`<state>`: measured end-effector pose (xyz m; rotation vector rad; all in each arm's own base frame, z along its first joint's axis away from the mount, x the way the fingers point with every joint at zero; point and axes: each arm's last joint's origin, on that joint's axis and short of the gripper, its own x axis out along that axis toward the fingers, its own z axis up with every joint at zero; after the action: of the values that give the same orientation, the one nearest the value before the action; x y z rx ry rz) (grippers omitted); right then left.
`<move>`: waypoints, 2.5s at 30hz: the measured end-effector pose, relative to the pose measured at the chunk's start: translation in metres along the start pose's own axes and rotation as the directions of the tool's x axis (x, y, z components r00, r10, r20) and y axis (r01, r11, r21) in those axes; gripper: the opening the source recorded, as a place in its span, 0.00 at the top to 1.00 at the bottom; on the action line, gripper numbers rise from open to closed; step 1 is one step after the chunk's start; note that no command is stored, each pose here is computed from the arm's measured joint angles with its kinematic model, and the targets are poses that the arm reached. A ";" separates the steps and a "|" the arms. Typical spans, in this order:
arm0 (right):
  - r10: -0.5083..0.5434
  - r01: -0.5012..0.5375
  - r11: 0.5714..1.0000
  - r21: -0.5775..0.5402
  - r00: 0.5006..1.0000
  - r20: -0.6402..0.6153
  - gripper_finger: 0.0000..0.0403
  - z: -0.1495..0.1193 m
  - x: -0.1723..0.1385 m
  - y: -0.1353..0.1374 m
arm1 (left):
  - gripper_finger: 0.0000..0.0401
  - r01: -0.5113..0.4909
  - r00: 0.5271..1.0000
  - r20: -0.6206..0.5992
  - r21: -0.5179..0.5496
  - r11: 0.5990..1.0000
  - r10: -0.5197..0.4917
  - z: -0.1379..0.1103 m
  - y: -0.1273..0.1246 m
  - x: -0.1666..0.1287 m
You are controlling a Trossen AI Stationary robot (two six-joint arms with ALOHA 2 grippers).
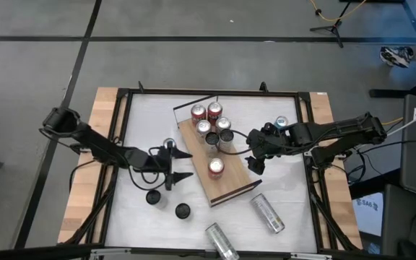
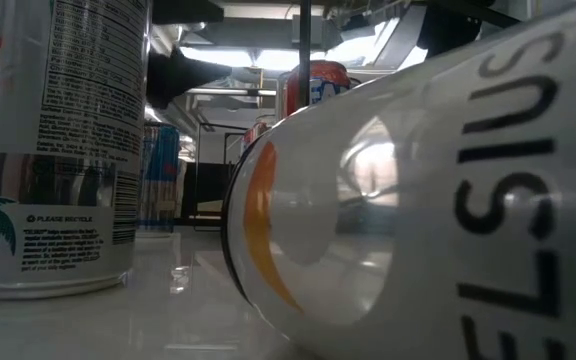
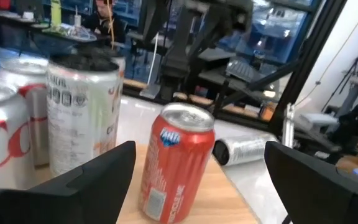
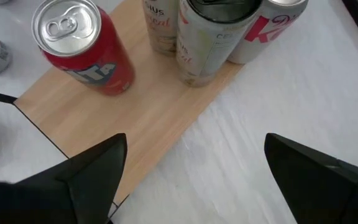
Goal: Place canned beverage on shelf
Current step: Align the orange soda can with the other orange soda can
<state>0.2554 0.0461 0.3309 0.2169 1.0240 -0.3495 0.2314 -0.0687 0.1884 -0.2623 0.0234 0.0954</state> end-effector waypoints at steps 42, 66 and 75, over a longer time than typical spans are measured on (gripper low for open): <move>0.386 -0.241 0.851 -0.466 0.889 0.245 0.07 0.048 0.047 0.053 | 0.12 -0.055 0.993 -0.100 0.107 0.993 0.066 -0.025 -0.017 0.053; 0.237 -0.136 0.852 -0.506 0.961 0.143 0.07 0.041 0.092 0.060 | 0.12 -0.056 0.993 -0.100 0.107 0.993 0.067 -0.025 -0.017 0.053; 0.226 -0.147 0.875 -0.461 0.967 0.120 0.07 0.040 0.098 0.060 | 0.12 -0.058 0.991 -0.115 0.115 0.992 0.071 -0.027 -0.016 0.052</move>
<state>0.3561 0.0707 0.2677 -0.1325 0.8783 0.0531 0.2847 -0.0864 0.1647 -0.1550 0.1552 0.1427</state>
